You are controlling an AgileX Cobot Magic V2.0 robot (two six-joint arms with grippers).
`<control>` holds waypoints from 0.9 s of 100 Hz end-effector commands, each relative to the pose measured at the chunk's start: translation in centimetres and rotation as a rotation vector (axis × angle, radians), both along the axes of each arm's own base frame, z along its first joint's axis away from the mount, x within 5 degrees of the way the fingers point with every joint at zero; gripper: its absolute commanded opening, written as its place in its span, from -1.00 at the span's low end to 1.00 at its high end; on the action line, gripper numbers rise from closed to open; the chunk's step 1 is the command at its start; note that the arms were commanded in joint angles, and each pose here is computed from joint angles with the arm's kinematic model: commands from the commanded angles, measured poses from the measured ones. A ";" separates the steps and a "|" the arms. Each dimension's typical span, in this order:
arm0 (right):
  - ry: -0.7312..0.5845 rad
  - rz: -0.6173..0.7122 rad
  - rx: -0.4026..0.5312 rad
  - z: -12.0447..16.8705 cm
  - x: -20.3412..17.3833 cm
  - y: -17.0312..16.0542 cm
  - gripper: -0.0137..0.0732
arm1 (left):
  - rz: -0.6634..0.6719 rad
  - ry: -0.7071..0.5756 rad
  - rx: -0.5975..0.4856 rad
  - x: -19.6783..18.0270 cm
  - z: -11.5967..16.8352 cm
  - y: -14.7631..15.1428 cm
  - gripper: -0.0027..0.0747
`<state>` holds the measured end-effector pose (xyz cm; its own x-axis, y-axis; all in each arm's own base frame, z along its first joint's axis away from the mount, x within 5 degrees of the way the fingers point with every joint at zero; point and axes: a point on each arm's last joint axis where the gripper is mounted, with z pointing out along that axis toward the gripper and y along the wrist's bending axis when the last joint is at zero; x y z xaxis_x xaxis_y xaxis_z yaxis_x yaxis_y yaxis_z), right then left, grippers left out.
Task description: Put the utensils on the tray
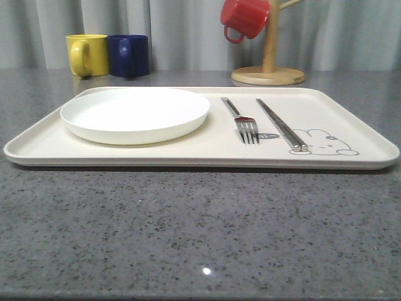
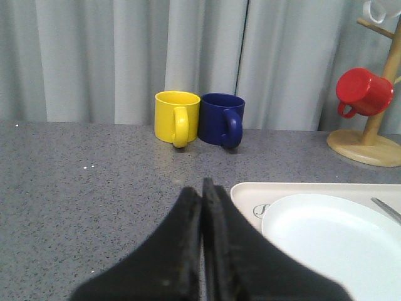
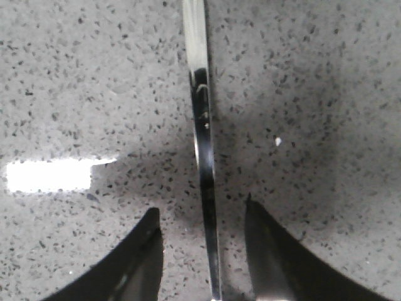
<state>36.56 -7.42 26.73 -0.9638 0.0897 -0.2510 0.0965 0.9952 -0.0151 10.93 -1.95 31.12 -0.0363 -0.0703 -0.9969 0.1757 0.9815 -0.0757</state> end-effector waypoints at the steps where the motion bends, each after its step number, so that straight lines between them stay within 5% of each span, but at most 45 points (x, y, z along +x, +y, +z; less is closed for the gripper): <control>1: -0.077 0.007 -0.033 2.0 0.0 -0.4 0.07 | 0.029 -0.081 -0.021 0.0 1.4 0.3 -0.98; 27: -0.038 0.007 -0.025 1.1 0.3 -0.4 -0.01 | 0.029 -0.081 -0.021 0.0 1.4 0.3 -0.98; 49: -0.025 0.007 -0.022 1.1 0.1 -0.4 -0.86 | 0.029 -0.081 -0.021 0.0 1.4 0.3 -0.98; 90: -0.167 -0.053 0.025 6.6 -2.1 2.7 -0.82 | 0.029 -0.081 -0.021 0.0 1.4 0.3 -0.98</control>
